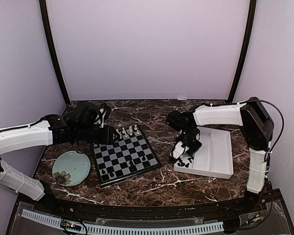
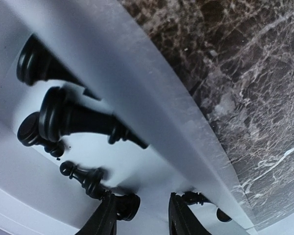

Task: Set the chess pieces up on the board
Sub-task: Pick up the bishop from the storage box.

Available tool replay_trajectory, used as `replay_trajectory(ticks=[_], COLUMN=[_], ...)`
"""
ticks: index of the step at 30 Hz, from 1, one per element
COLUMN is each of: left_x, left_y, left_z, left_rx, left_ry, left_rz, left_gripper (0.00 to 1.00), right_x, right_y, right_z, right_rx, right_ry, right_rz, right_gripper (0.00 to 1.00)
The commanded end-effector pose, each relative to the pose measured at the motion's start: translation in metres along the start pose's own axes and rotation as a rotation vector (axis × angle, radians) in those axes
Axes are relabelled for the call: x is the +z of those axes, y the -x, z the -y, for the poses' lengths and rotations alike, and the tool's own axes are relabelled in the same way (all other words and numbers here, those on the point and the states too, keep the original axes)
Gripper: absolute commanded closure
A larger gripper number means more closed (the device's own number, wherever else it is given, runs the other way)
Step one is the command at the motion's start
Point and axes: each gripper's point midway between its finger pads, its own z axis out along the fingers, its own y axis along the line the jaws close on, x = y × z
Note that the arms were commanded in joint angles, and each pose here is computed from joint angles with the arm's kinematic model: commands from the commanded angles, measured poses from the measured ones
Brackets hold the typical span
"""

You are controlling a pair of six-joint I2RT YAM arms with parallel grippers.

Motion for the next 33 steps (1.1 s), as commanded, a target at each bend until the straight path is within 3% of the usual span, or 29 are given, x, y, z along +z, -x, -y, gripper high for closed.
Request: replay_trajectory(ticks=[1, 11, 24, 33], left_x=[-0.006, -0.004, -0.003, -0.003], left_y=[0.004, 0.003, 0.004, 0.005], left_z=[0.000, 0.002, 0.004, 0.006], left_rx=[-0.005, -0.009, -0.005, -0.013], left_ry=[-0.006, -0.018, -0.024, -0.030], left_rz=[0.035, 0.032, 0.028, 0.025], left_gripper=[0.64, 0.64, 0.64, 0.64], right_x=[0.004, -0.035, -0.006, 0.011], right_y=[0.002, -0.021, -0.018, -0.018], right_z=[0.008, 0.048, -0.002, 0.003], right_rx=[0.080, 0.307, 0.204, 0.206], right_ry=[0.021, 0.006, 0.050, 0.020], right_rz=[0.060, 0.197, 0.114, 0.071], right_gripper=[0.63, 0.64, 0.67, 0.67])
